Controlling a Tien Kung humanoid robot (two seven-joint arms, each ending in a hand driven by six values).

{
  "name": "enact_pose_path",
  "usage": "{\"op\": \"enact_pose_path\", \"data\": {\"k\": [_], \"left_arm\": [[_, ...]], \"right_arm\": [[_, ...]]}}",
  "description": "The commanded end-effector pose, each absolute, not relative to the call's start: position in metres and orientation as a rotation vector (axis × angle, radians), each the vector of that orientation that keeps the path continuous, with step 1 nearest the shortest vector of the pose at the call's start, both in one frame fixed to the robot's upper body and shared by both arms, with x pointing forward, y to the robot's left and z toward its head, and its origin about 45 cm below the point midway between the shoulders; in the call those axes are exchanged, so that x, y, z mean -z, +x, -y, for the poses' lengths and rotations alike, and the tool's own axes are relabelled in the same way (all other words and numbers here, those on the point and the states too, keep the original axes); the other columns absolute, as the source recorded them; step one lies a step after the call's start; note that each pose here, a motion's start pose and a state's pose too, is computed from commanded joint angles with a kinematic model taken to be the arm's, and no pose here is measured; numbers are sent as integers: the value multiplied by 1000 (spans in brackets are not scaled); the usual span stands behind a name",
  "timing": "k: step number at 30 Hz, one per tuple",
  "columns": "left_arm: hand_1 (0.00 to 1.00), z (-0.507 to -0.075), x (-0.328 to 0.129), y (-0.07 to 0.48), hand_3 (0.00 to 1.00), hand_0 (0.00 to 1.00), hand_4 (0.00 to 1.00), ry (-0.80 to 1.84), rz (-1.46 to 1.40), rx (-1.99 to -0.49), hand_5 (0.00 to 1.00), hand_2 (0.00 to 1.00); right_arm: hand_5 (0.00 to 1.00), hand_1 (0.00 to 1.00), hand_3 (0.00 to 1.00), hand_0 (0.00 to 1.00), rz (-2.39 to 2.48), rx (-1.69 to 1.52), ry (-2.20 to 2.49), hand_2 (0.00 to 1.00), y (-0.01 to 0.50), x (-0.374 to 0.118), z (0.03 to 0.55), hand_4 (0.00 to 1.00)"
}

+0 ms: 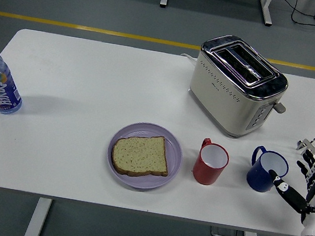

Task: Pick up the cup,pour liquid into bread,place the cup on the desk

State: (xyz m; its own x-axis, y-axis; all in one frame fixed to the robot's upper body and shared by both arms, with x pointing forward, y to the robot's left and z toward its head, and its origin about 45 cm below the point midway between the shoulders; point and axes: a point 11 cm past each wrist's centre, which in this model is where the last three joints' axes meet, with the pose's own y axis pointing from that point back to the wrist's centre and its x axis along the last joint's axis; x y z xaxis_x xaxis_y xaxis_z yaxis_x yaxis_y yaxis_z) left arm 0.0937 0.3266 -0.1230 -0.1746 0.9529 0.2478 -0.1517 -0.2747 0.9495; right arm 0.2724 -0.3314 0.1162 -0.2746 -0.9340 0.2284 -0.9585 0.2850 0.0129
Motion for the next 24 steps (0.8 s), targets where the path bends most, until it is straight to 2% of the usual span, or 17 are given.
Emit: {"op": "enact_pose_path", "data": {"k": [24], "left_arm": [[684,-326,123,96,543,682,256,1189,-1048,-1595,998,698]], "right_arm": [[119,848,937,941,2300,-190,1749,921,283,-102,326,998]]}}
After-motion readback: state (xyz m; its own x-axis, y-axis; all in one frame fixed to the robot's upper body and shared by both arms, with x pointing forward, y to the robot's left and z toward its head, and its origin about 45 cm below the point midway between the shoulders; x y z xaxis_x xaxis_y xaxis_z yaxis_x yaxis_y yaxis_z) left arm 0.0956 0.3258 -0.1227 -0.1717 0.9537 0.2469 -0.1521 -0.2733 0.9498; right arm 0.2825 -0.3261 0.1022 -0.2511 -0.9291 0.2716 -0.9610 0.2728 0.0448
